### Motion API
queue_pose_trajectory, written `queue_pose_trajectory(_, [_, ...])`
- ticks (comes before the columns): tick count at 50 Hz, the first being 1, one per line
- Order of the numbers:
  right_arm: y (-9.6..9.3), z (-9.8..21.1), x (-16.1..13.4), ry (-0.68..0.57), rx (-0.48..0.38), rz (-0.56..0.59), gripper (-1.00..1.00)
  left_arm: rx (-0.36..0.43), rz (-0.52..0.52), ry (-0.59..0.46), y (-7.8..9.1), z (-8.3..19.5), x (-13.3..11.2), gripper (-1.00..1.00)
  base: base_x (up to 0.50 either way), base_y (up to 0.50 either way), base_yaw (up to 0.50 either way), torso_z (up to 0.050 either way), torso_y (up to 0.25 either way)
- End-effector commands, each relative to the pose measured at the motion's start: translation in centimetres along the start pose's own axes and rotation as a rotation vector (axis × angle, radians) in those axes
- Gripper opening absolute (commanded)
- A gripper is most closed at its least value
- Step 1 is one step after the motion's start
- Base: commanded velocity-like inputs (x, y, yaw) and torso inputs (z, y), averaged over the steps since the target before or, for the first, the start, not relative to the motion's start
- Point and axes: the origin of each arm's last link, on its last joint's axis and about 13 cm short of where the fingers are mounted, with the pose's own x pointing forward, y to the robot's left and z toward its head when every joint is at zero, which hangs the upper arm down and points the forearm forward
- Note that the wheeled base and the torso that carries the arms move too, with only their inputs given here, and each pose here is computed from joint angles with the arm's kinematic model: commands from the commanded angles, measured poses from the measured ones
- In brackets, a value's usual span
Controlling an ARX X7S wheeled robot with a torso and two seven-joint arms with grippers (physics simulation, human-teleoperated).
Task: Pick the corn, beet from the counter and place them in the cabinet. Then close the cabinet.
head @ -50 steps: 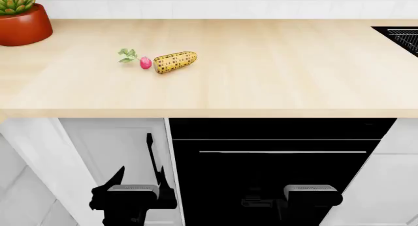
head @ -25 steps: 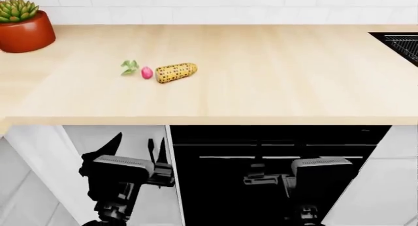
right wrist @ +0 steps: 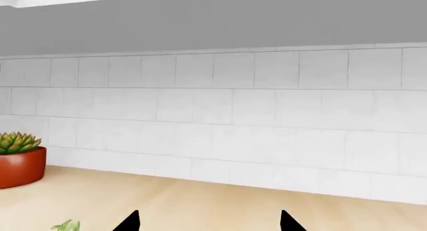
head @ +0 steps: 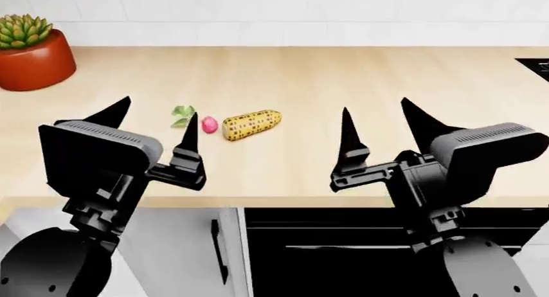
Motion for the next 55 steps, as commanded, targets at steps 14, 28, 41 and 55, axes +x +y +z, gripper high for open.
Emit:
queue_pose_trajectory(14, [-1.0,6.2,0.4,-0.093,-0.083,0.131,1.00,0.054,-0.088,-0.050,0.1,5.1,0.9,1.00,0.28,0.22,0.14,0.050,0.000])
queue_pose_trajectory(28, [-1.9,7.3,0.3,-0.104,-0.039,0.130,1.00,0.077,-0.103,-0.062,-0.1,5.7,2.0,1.00,0.29,0.13,0.07,0.050,0.000])
queue_pose_trajectory(41, [-2.0,9.1,0.4,-0.125,-0.060,0.120,1.00,0.109,-0.108,-0.081,-0.1,7.1,2.1,1.00,0.37,0.17,0.00,0.050,0.000])
queue_pose_trajectory(55, [-2.4,8.8,0.2,-0.117,-0.045,0.112,1.00,0.159,-0.094,-0.054,-0.4,6.9,2.3,1.00,0.36,0.35,0.00,0.029,0.000])
